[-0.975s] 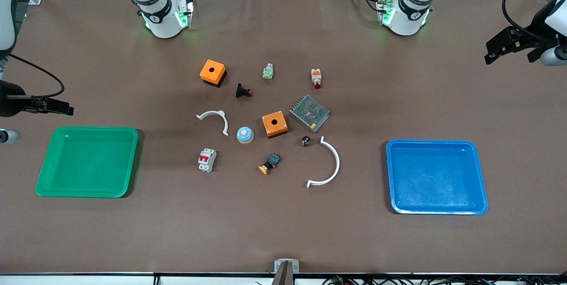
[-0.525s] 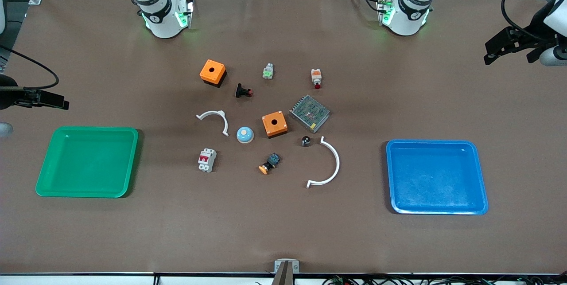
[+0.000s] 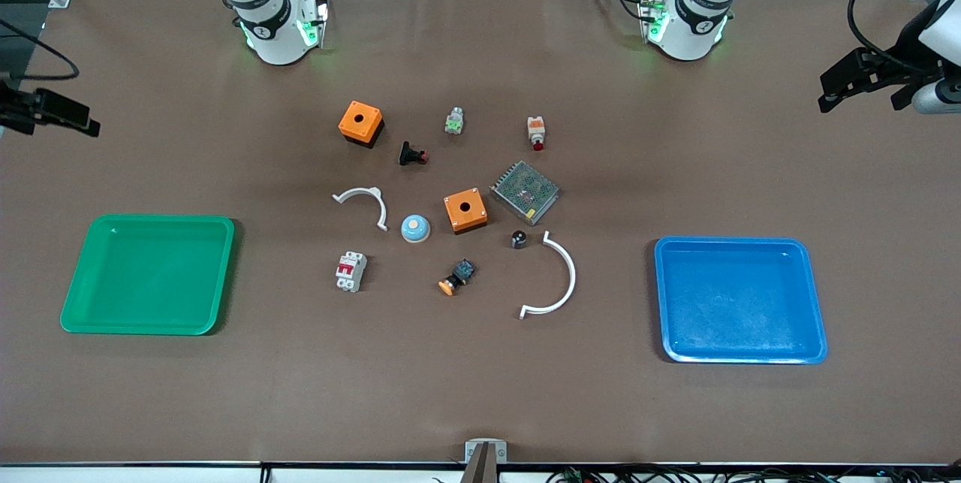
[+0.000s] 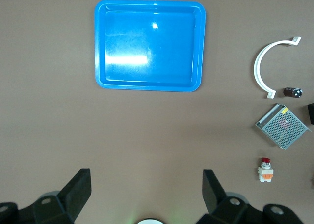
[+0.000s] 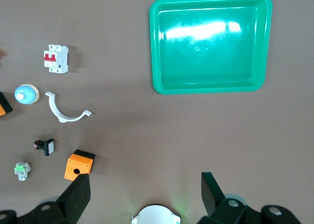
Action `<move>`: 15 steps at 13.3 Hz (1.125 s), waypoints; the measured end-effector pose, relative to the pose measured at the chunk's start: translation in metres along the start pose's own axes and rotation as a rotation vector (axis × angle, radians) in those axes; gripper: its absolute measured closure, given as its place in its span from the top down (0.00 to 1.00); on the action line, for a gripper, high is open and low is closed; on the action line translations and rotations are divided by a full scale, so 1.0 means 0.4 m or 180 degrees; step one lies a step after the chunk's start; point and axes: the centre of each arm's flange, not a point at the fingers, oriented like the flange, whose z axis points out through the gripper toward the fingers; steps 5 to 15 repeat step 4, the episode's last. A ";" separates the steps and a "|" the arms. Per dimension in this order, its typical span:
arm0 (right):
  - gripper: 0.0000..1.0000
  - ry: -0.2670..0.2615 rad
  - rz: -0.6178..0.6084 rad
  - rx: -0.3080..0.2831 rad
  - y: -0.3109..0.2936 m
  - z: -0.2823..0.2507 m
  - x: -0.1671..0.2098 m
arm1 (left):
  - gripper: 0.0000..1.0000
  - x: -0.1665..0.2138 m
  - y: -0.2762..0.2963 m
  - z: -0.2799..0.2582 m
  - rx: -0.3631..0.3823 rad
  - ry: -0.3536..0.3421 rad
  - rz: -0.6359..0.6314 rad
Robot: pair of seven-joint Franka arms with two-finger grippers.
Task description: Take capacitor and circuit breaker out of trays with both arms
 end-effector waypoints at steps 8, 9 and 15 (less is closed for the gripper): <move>1.00 0.0057 -0.0014 0.0018 0.000 -0.032 -0.073 | 1.00 0.006 0.005 0.004 -0.0001 -0.0008 0.0011; 1.00 0.0057 -0.0014 0.0018 0.000 -0.032 -0.073 | 1.00 0.006 0.005 0.004 -0.0001 -0.0008 0.0011; 1.00 0.0057 -0.0014 0.0018 0.000 -0.032 -0.073 | 1.00 0.006 0.005 0.004 -0.0001 -0.0008 0.0011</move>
